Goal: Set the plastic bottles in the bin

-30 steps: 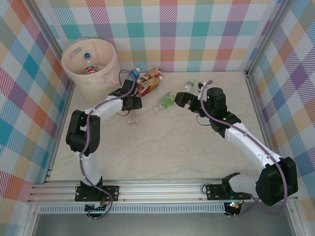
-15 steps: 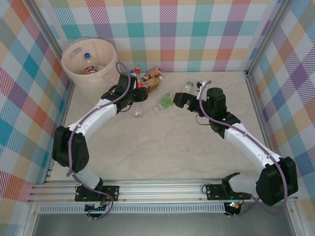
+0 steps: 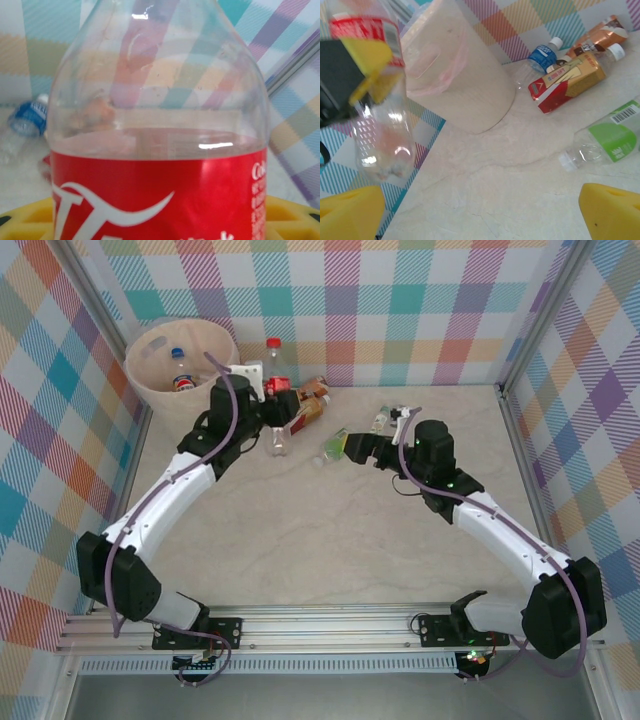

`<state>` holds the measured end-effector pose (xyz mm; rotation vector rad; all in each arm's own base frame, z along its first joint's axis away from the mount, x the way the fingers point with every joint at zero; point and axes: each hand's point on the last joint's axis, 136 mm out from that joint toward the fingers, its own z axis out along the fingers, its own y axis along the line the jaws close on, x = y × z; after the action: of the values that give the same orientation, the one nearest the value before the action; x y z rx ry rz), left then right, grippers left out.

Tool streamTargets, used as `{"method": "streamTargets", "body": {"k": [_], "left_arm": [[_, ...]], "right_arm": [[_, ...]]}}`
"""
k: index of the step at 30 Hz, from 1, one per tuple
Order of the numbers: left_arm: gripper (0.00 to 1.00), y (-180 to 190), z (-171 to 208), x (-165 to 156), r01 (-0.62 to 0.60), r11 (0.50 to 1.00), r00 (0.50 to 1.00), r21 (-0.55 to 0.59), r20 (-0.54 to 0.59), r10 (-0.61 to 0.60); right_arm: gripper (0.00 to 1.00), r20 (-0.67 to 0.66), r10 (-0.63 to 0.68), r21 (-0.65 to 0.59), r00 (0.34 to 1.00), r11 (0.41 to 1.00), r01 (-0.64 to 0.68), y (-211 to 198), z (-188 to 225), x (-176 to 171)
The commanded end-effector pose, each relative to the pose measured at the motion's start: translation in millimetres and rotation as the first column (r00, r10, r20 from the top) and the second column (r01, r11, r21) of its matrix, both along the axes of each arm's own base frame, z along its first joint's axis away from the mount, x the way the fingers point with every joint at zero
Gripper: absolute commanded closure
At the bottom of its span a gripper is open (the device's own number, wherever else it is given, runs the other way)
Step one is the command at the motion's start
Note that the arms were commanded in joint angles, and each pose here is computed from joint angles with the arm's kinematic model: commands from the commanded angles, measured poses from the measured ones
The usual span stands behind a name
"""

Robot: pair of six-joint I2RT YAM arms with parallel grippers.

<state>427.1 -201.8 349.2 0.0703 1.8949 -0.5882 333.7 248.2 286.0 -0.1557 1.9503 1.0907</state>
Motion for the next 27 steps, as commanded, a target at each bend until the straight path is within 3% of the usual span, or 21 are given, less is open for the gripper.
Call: {"method": "streamTargets", "body": {"k": [1,8,12,17,27], "left_arm": [[0.41,10,66,-6,-0.029,0.998,0.975,-0.047,0.219,0.039],[0.41,41,114,5,-0.194,0.98,0.903,-0.049,0.383,0.197],[0.41,72,131,21,-0.353,0.935,0.833,-0.034,0.443,0.331],[0.41,103,149,43,-0.457,0.889,0.766,-0.033,0.494,0.412],[0.41,183,156,97,-0.696,0.717,0.608,0.032,0.557,0.566]], "right_arm": [[0.0,0.084,0.052,-0.009,0.995,0.999,-0.051,13,12,-3],[0.0,0.091,0.09,-0.023,0.992,0.996,-0.088,25,14,-6],[0.0,0.096,0.09,-0.034,0.991,0.996,-0.087,27,13,-7],[0.0,0.102,0.079,-0.038,0.992,0.996,-0.075,24,14,-7],[0.0,0.107,0.051,-0.065,0.993,0.997,-0.045,17,14,-8]]}}
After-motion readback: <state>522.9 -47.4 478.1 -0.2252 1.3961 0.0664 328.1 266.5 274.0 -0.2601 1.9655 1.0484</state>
